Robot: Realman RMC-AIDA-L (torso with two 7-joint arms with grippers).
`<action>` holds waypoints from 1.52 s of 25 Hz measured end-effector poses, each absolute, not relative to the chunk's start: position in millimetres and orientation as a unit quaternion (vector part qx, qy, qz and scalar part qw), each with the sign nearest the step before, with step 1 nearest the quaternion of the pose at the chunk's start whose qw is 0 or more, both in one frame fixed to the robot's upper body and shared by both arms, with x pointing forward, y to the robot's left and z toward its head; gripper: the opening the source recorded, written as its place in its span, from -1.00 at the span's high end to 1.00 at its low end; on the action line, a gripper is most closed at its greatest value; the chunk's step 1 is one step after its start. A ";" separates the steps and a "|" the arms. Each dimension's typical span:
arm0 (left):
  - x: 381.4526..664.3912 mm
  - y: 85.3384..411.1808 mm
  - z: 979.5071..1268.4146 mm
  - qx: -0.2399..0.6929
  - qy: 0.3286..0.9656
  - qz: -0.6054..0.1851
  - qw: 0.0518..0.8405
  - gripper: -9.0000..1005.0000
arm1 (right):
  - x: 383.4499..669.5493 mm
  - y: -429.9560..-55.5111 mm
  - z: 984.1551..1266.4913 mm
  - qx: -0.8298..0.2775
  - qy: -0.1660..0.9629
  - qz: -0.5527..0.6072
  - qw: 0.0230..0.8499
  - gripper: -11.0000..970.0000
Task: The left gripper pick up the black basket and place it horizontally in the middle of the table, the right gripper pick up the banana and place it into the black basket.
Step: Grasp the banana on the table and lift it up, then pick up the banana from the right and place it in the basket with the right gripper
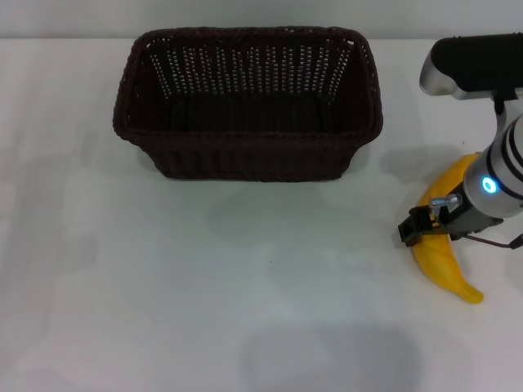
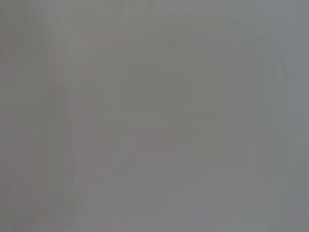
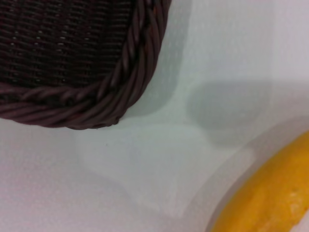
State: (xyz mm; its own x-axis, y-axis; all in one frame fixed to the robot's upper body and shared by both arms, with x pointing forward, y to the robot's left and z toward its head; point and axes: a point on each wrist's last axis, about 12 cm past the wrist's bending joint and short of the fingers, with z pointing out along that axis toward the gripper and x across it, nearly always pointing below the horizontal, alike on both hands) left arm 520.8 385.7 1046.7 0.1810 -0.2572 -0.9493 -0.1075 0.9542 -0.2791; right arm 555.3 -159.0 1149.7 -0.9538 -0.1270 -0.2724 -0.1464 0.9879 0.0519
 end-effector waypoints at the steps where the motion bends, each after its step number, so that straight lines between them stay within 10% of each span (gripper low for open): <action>1: 521.1 385.5 1046.9 -0.143 0.638 -0.050 0.755 -0.74 | 555.4 -159.0 1149.5 -0.069 0.988 0.036 0.135 -0.56; 13: 521.2 385.7 1046.9 -0.143 0.638 -0.049 0.755 -0.74 | 558.1 -168.4 1152.2 -0.079 0.987 0.032 0.137 -0.07; 26: 521.6 385.5 1047.1 -0.143 0.638 -0.050 0.755 -0.74 | 593.8 -217.2 1204.7 -0.077 0.965 0.035 0.246 -0.02; 38: 531.5 375.5 1047.7 -0.144 0.640 -0.065 0.752 -0.74 | 651.3 -124.0 1261.1 -0.349 0.851 0.094 0.381 -0.02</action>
State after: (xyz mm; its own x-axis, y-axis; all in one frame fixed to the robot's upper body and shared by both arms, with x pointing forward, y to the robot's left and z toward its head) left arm 531.5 375.5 1047.7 0.1733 -0.2819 -0.9437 -0.0876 0.9500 -0.2998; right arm 651.3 -124.0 1261.1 -0.4671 -0.5221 -0.7136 -0.6648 0.7395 -0.1059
